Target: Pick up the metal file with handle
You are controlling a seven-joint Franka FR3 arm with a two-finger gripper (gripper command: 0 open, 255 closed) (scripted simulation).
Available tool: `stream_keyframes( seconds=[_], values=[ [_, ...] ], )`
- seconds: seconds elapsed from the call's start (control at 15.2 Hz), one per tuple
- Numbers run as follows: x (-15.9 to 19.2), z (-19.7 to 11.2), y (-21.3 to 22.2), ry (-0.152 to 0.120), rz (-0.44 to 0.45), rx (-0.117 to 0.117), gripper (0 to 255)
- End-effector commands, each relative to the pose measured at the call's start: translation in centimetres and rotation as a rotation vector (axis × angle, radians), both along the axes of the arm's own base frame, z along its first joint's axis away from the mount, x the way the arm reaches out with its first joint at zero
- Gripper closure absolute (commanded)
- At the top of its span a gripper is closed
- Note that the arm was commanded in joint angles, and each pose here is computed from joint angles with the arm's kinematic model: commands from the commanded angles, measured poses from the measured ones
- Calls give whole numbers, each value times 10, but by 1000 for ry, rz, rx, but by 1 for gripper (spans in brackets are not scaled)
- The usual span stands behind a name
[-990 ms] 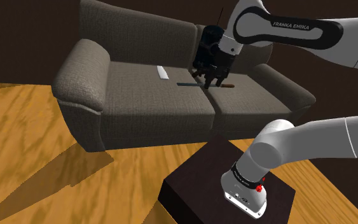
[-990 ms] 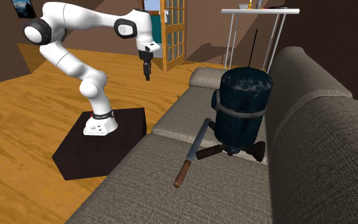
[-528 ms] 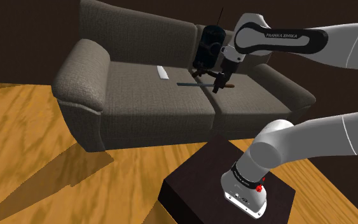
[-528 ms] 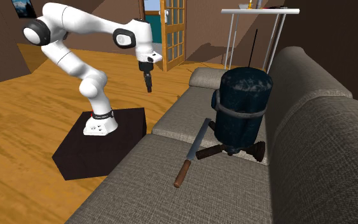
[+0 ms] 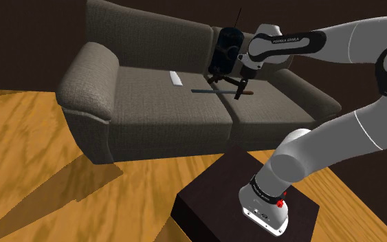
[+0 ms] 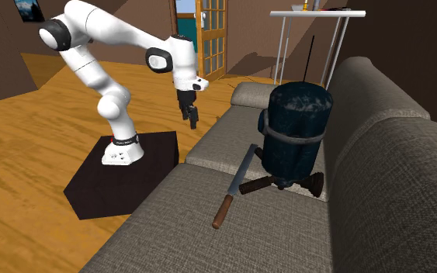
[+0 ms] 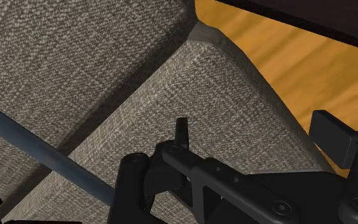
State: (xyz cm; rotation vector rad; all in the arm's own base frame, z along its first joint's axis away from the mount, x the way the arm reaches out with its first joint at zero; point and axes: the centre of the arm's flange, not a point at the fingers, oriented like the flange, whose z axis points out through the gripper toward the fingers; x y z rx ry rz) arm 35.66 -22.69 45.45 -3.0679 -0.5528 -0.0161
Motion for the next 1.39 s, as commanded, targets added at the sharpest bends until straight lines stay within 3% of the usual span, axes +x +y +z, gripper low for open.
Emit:
stream_keyframes(
  seconds=[0.0, 0.66, 1.32],
  values=[
    [6, -9, -20, -3, 66, -11, 0],
    [73, -49, -118, -21, 361, -58, 0],
    [166, -83, -194, -38, 656, -105, 0]
  ],
)
